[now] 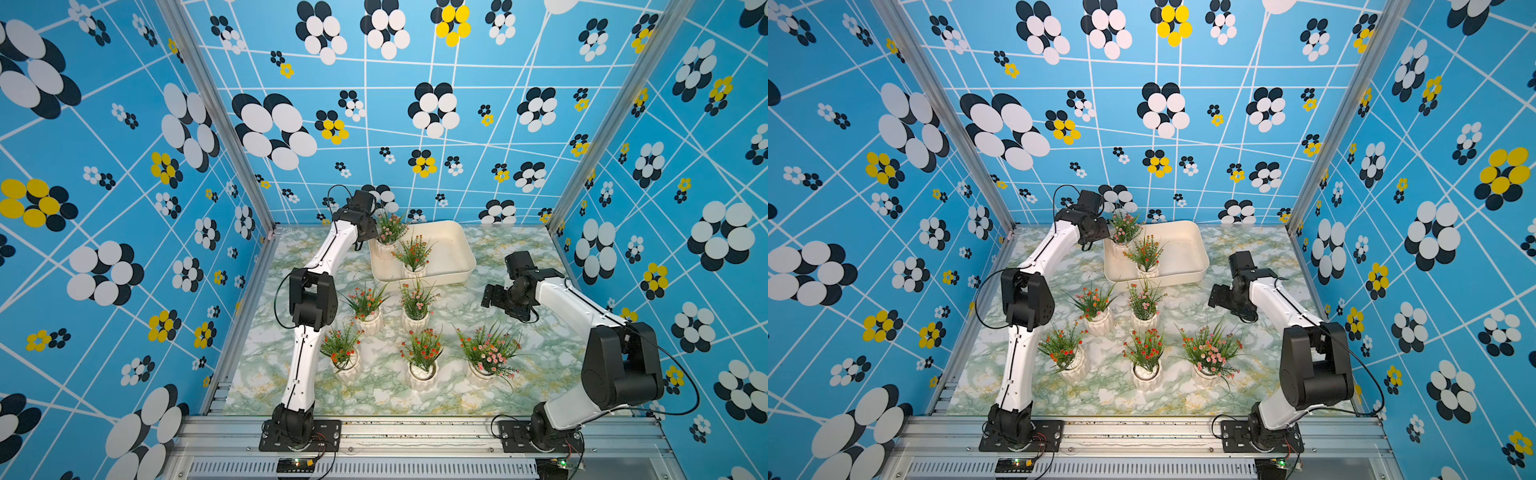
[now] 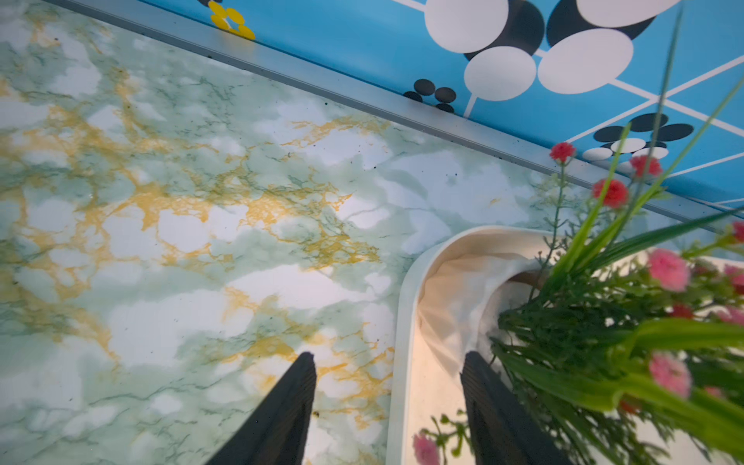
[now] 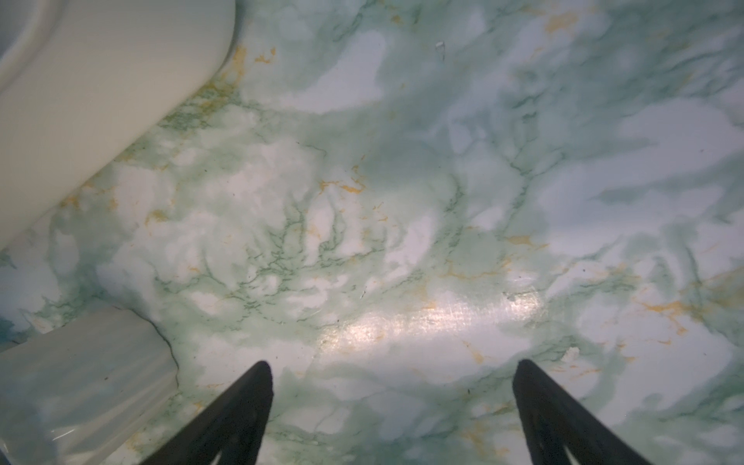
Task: Put the potted gypsophila into the storage box
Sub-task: Place the baby's breath potted plant at the storage box, then pick up the baby's breath potted plant from the center of the board.
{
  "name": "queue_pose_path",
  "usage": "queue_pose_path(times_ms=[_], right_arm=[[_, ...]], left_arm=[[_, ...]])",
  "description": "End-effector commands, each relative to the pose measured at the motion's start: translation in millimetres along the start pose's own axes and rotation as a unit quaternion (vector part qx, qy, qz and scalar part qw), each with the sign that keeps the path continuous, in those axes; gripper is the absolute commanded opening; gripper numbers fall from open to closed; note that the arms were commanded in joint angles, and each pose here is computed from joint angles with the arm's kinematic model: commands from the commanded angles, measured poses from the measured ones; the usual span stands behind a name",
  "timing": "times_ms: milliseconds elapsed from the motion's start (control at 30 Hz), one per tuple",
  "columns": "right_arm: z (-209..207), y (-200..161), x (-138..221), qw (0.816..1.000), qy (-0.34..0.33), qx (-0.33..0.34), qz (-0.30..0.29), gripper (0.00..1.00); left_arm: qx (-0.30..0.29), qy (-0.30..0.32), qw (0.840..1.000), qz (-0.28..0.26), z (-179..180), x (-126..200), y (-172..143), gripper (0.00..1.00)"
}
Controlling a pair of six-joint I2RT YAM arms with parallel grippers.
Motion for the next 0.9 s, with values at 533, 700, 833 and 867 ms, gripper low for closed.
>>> queue_pose_path(times_ms=[533, 700, 833, 867], right_arm=[[53, -12, 31, 0.994, 0.051, 0.087, 0.033, 0.9], [93, -29, 22, 0.99, 0.067, 0.115, 0.038, 0.86], [120, -41, 12, 0.988, 0.072, 0.13, 0.045, 0.84], [126, -43, 10, 0.987, 0.073, 0.134, 0.046, 0.83]], left_arm=[[0.078, -0.001, 0.992, -0.099, 101, 165, -37, 0.88], [0.111, 0.016, 0.991, -0.077, 135, 178, -75, 0.94], [0.144, 0.02, 0.987, -0.065, 156, 185, -102, 0.99], [0.15, 0.019, 0.987, -0.061, 161, 187, -108, 0.99]])
Point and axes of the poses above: each gripper's point midway between its finger pads, its own x axis back along the fingers, its own z axis along the line the jaws close on, y = z × x, the point moved 7 cm from there along x, back along the fingers, and after that the axes turned 6 degrees about -x, right-handed, at the moved point
